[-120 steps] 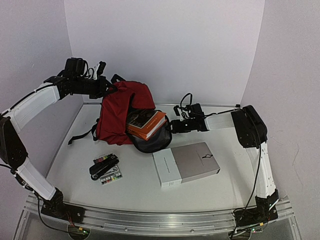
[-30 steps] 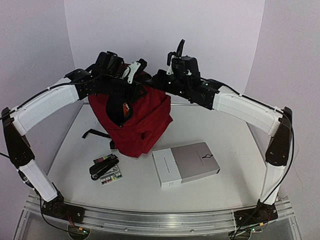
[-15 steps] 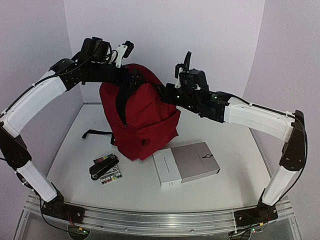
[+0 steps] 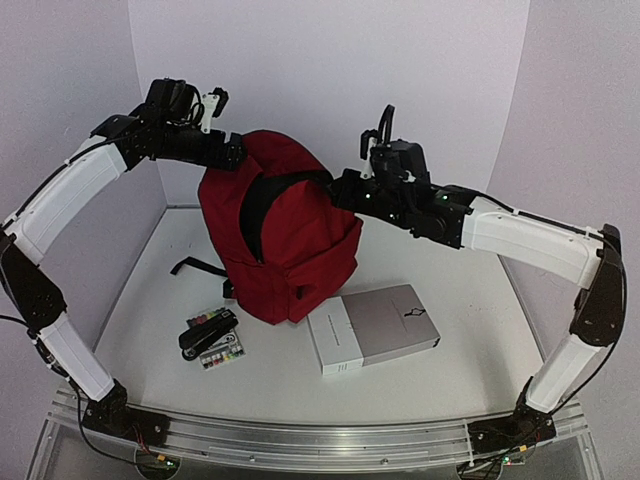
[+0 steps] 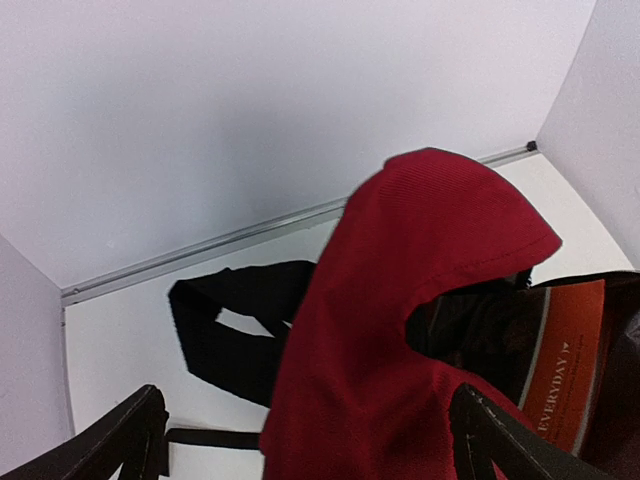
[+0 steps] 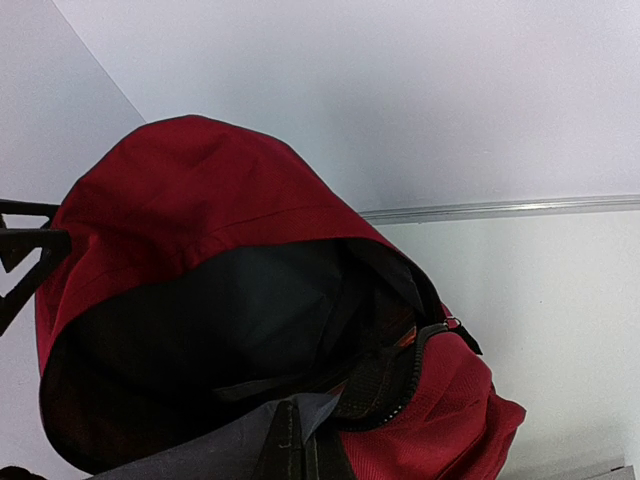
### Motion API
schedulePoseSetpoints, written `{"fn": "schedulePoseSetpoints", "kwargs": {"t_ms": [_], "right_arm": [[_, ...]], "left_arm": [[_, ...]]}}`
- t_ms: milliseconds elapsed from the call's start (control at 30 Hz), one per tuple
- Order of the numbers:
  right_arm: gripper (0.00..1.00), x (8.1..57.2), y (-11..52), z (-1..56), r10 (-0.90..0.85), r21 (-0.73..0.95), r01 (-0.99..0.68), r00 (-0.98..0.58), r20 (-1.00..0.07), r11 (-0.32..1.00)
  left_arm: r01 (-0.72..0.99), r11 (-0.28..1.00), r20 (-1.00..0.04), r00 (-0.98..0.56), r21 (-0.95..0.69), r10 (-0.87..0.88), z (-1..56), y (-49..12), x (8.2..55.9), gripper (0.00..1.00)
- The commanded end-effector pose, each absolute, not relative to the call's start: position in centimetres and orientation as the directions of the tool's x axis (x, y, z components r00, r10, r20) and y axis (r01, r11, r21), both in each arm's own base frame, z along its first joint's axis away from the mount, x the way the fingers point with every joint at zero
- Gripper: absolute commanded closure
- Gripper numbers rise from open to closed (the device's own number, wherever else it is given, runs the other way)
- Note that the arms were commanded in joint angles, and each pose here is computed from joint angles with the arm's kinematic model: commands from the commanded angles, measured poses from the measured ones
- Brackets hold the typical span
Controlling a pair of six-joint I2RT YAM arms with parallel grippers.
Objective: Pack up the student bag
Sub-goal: Adjust the student bag at the center of the board.
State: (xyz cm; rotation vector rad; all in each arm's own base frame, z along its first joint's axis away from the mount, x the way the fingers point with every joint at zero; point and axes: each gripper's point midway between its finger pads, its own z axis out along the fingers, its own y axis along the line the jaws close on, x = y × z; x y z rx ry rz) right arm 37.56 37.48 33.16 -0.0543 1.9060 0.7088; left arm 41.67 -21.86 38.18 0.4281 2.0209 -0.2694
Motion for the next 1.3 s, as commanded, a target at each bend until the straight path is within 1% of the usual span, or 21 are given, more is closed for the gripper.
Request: {"fn": "schedulePoseSetpoints", "kwargs": {"t_ms": [0, 33, 67, 100, 133, 200, 233, 267, 367, 500, 600, 700, 833, 967, 1067, 1133, 1200, 1267], "right_arm": [[1.00, 36.5, 36.1, 42.0, 0.411, 0.507, -0.423, -0.303, -0.860, 0.751], [1.00, 36.5, 35.8, 43.1, 0.418, 0.502, -0.425, -0.280, -0.864, 0.753], [1.00, 36.5, 35.4, 44.4, 0.424, 0.492, -0.427, -0.250, -0.870, 0.759], [1.00, 36.4, 34.7, 46.6, 0.443, 0.488, -0.430, -0.208, -0.872, 0.760], [1.00, 36.2, 34.1, 48.8, 0.464, 0.488, -0.436, -0.168, -0.869, 0.756], [1.00, 35.7, 33.2, 53.3, 0.495, 0.475, -0.464, -0.087, -0.864, 0.748], [1.00, 35.4, 32.9, 55.7, 0.515, 0.473, -0.486, -0.053, -0.855, 0.735], [1.00, 35.1, 33.0, 57.3, 0.525, 0.464, -0.510, -0.028, -0.850, 0.724], [1.00, 35.5, 34.6, 59.7, 0.527, 0.433, -0.562, 0.006, -0.850, 0.705], [1.00, 37.2, 38.7, 58.0, 0.480, 0.406, -0.606, -0.045, -0.876, 0.684], [1.00, 39.0, 42.0, 54.3, 0.429, 0.391, -0.616, -0.094, -0.898, 0.683], [1.00, 40.7, 44.3, 50.4, 0.388, 0.393, -0.602, -0.147, -0.910, 0.695], [1.00, 41.8, 47.7, 47.0, 0.353, 0.404, -0.639, -0.214, -0.911, 0.654], [1.00, 42.9, 50.3, 43.3, 0.296, 0.400, -0.654, -0.270, -0.916, 0.642], [1.00, 42.4, 50.5, 42.9, 0.277, 0.402, -0.667, -0.292, -0.916, 0.627], [1.00, 41.5, 50.0, 43.8, 0.274, 0.399, -0.681, -0.290, -0.917, 0.614], [1.00, 40.7, 49.1, 45.2, 0.277, 0.391, -0.692, -0.277, -0.920, 0.607], [1.00, 39.8, 47.6, 47.1, 0.285, 0.377, -0.691, -0.251, -0.925, 0.616]], "left_arm": [[0.464, 0.873, -0.878, -0.468, -0.151, 0.097, 38.2, -22.8, 41.5, 0.19], [0.462, 0.870, -0.874, -0.478, -0.172, 0.082, 37.9, -22.6, 41.7, 0.31], [0.450, 0.871, -0.870, -0.491, -0.198, 0.056, 37.7, -22.1, 42.0, 0.46], [0.440, 0.869, -0.866, -0.499, -0.225, 0.029, 37.6, -21.6, 42.2, 0.58], [0.439, 0.862, -0.861, -0.508, -0.254, 0.005, 37.4, -21.3, 42.4, 0.66], [0.421, 0.845, -0.847, -0.528, -0.329, -0.067, 37.3, -19.9, 43.0, 0.88], [0.433, 0.824, -0.838, -0.538, -0.365, -0.089, 37.1, -19.8, 43.1, 0.94], [0.438, 0.806, -0.829, -0.549, -0.398, -0.111, 36.8, -19.7, 43.3, 0.99], [0.458, 0.754, -0.805, -0.571, -0.472, -0.157, 36.1, -19.7, 43.6, 1.00], [0.409, 0.739, -0.768, -0.601, -0.535, -0.223, 34.4, -18.2, 44.8, 1.00], [0.370, 0.735, -0.743, -0.615, -0.569, -0.265, 33.2, -16.4, 45.9, 1.00], [0.356, 0.722, -0.714, -0.648, -0.593, -0.266, 31.7, -15.8, 46.6, 1.00], [0.319, 0.720, -0.664, -0.702, -0.616, -0.257, 28.2, -15.3, 48.1, 1.00], [0.318, 0.710, -0.650, -0.717, -0.628, -0.254, 26.4, -15.3, 49.2, 1.00], [0.337, 0.704, -0.663, -0.705, -0.625, -0.251, 26.9, -15.3, 49.5, 1.00], [0.360, 0.705, -0.690, -0.678, -0.611, -0.252, 28.1, -15.2, 49.6, 1.00], [0.376, 0.700, -0.714, -0.644, -0.607, -0.273, 30.1, -14.5, 49.5, 1.00], [0.404, 0.666, -0.729, -0.605, -0.627, -0.320, 33.1, -13.4, 49.0, 1.00]]}}
